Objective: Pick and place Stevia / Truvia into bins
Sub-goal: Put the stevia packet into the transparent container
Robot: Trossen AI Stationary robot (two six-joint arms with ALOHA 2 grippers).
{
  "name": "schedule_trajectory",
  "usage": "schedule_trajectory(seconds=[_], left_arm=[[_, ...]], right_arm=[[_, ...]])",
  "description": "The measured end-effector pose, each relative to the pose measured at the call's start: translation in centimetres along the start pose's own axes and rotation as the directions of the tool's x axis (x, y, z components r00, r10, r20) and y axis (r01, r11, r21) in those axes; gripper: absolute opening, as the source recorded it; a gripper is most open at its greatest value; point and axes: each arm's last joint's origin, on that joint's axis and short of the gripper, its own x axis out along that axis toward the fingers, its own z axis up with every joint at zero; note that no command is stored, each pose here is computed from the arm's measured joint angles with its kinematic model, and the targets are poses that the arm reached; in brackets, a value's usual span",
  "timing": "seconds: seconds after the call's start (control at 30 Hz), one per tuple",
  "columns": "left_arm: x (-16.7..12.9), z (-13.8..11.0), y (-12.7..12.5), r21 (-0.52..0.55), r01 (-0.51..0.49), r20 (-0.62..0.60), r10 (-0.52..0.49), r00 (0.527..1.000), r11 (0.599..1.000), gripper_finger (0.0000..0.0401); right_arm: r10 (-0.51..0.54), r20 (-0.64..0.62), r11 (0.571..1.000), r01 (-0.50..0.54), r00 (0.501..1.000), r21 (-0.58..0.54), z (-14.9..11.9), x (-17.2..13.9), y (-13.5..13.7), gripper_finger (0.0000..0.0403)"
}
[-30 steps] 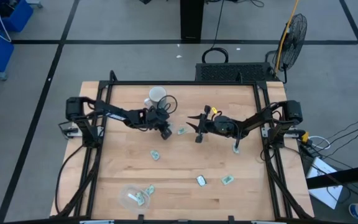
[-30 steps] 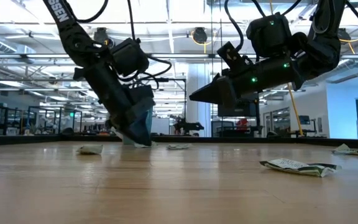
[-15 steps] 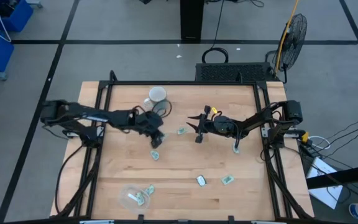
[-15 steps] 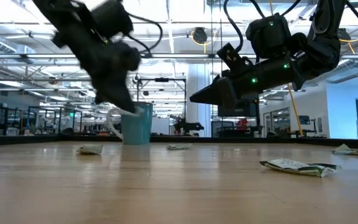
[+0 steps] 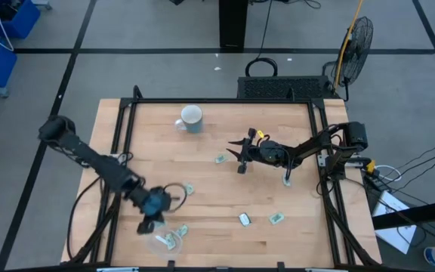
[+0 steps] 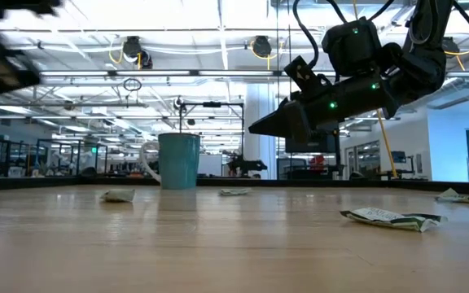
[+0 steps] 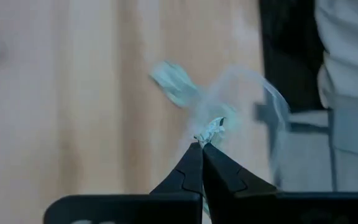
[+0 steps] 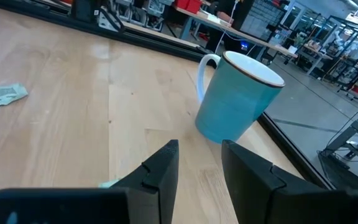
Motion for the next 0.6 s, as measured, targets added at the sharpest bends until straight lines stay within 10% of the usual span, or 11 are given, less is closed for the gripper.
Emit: schedule_trajectory(seconds=[0.6], left_arm=[[5.7,-2.5,-2.0,-0.392,-0.101,-0.094,0.069,0.993,0.914,0.0046]], right_arm=[[-0.033,0.024,0.999,0.032,0.999,0.013,0.1,0.2,-0.8,0.0116]])
